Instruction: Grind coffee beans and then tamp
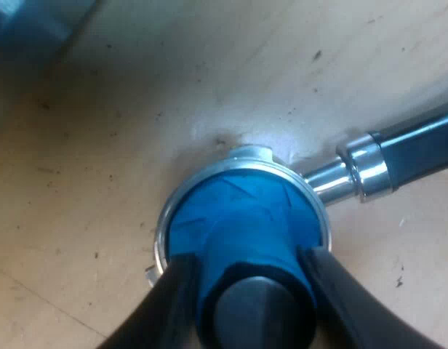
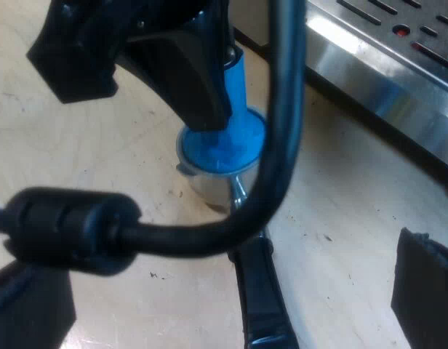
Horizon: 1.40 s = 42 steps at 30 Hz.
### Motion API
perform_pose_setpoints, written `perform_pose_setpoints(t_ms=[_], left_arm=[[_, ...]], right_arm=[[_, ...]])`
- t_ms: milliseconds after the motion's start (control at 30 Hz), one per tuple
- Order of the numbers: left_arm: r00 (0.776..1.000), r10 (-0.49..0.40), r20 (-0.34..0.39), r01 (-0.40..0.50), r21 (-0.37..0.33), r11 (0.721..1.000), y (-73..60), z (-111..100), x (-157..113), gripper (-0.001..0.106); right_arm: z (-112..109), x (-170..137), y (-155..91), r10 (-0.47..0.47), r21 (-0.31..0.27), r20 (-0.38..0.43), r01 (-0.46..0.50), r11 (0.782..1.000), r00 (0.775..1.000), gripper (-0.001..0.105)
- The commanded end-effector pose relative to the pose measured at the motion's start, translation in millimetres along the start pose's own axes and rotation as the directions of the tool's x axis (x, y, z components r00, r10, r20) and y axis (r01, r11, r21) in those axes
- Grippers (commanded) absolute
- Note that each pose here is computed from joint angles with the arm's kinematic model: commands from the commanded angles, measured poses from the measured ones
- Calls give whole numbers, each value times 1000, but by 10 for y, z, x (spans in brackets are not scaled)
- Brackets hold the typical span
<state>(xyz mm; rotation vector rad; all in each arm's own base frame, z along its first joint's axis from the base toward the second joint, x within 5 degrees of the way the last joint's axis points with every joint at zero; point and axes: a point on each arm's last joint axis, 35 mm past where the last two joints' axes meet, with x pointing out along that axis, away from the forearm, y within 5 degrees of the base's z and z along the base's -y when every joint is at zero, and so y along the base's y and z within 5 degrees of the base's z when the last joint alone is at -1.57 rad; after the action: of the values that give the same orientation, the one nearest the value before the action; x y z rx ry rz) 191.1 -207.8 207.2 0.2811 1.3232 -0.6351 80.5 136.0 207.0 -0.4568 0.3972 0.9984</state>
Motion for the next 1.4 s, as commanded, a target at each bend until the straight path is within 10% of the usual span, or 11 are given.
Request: perform_pose_setpoints(t_ms=[33, 567, 1033, 1400], left_arm=[[1000, -5, 8, 5, 9, 1000, -11, 3, -6, 0], [999, -28, -28, 28, 5, 1000, 50, -208, 201, 0], [973, -63, 221, 57, 37, 998, -114, 59, -884, 0], [979, 84, 183, -63, -113, 992, 271, -287, -963, 0]], right_arm=[[39, -11, -4, 3, -3, 17, -3, 1000, 1000, 90], [-49, 2, 12, 11, 36, -28, -10, 999, 1000, 90], [121, -43, -20, 4, 35, 14, -4, 999, 1000, 90], [355, -143, -40, 80, 33, 38, -81, 996, 996, 90]])
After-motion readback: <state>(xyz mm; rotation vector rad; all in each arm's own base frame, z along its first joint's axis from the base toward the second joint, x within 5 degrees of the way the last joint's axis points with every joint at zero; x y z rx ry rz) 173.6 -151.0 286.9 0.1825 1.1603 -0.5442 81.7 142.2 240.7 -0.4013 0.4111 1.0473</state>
